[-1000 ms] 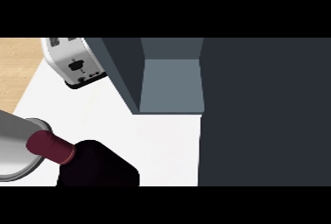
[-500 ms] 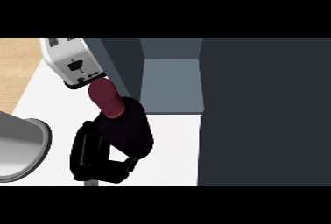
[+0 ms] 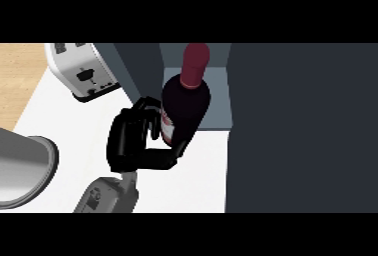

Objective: Pick up the wine, place it into the cabinet and close the cabinet

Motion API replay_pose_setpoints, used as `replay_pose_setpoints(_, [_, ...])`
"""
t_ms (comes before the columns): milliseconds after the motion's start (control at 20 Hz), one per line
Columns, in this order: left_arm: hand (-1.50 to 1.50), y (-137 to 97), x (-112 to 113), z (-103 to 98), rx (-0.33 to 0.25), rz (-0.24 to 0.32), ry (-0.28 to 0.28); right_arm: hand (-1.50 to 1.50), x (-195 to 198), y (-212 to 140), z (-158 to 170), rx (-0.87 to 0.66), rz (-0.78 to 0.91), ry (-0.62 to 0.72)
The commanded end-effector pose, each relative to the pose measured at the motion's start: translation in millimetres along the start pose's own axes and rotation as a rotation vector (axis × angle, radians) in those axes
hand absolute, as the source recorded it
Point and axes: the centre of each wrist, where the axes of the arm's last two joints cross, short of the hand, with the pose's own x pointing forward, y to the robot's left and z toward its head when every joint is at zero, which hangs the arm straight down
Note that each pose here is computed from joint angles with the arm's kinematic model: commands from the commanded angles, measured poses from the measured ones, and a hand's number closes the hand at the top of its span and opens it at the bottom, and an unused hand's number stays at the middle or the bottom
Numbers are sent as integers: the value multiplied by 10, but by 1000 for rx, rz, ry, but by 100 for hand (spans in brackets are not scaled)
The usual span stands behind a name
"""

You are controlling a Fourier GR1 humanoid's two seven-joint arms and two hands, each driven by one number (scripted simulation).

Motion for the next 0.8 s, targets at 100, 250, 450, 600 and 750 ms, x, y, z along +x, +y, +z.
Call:
replay_pose_setpoints(100, [150,-236,-165,-240,-21,-100,41,-150,-87,-79,20,-2,7,-16])
replay_pose_setpoints(250, [150,-247,-404,-265,-7,-133,41,-150,-9,-123,153,11,5,-1])
replay_pose_setpoints(450, [150,-415,-515,-269,18,-132,59,-150,-156,-188,72,0,5,-11])
replay_pose_setpoints(600, [150,-264,-654,-166,48,-95,94,-150,-71,-82,77,17,14,5])
replay_pose_setpoints(750, [150,-254,-781,-77,48,-125,105,-150,-194,32,101,10,2,4])
